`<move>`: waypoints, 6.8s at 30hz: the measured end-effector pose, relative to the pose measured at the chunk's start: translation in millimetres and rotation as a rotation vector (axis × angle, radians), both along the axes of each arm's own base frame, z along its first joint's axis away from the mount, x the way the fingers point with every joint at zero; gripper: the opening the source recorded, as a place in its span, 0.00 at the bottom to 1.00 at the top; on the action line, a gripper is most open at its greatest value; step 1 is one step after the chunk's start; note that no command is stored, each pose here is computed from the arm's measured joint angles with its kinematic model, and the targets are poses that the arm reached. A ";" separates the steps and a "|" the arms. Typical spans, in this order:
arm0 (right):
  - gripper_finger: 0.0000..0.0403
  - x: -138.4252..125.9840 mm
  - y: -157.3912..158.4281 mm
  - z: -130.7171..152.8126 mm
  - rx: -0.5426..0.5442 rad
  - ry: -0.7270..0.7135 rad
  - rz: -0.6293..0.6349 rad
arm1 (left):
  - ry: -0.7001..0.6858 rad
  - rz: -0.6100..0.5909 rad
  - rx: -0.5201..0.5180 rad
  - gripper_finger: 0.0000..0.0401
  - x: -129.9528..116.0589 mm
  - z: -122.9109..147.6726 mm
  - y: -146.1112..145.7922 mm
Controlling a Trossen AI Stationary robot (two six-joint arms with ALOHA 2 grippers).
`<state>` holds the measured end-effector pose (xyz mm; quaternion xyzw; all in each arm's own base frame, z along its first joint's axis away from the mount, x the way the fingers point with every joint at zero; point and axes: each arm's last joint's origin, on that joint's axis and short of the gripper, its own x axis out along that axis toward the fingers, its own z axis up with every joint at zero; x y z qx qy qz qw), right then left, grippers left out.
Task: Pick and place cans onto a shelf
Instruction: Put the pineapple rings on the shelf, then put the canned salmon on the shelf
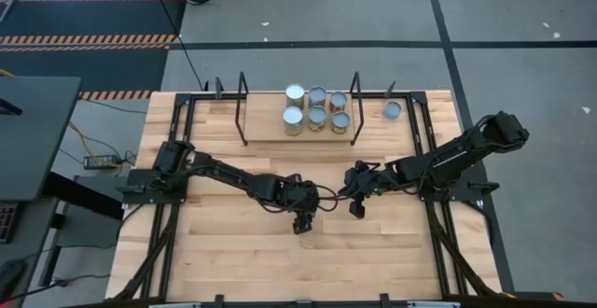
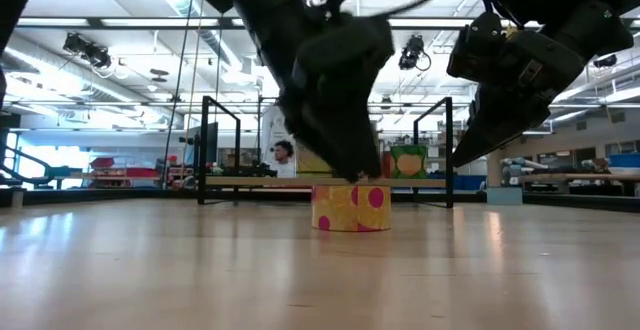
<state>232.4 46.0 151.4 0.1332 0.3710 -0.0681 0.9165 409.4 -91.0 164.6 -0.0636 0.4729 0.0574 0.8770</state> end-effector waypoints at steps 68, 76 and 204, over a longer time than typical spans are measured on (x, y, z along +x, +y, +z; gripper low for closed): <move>0.01 -3.6 8.6 0.2 0.029 0.016 0.035 | 0.152 0.087 0.378 0.71 -101.9 137.2 88.1; 0.01 -3.1 8.5 0.4 0.039 0.010 0.019 | 0.213 0.099 0.357 0.71 -115.9 140.2 187.1; 0.76 -96.0 -225.9 54.9 0.370 -0.061 -1.757 | -0.037 0.079 0.378 0.86 -108.5 142.2 155.3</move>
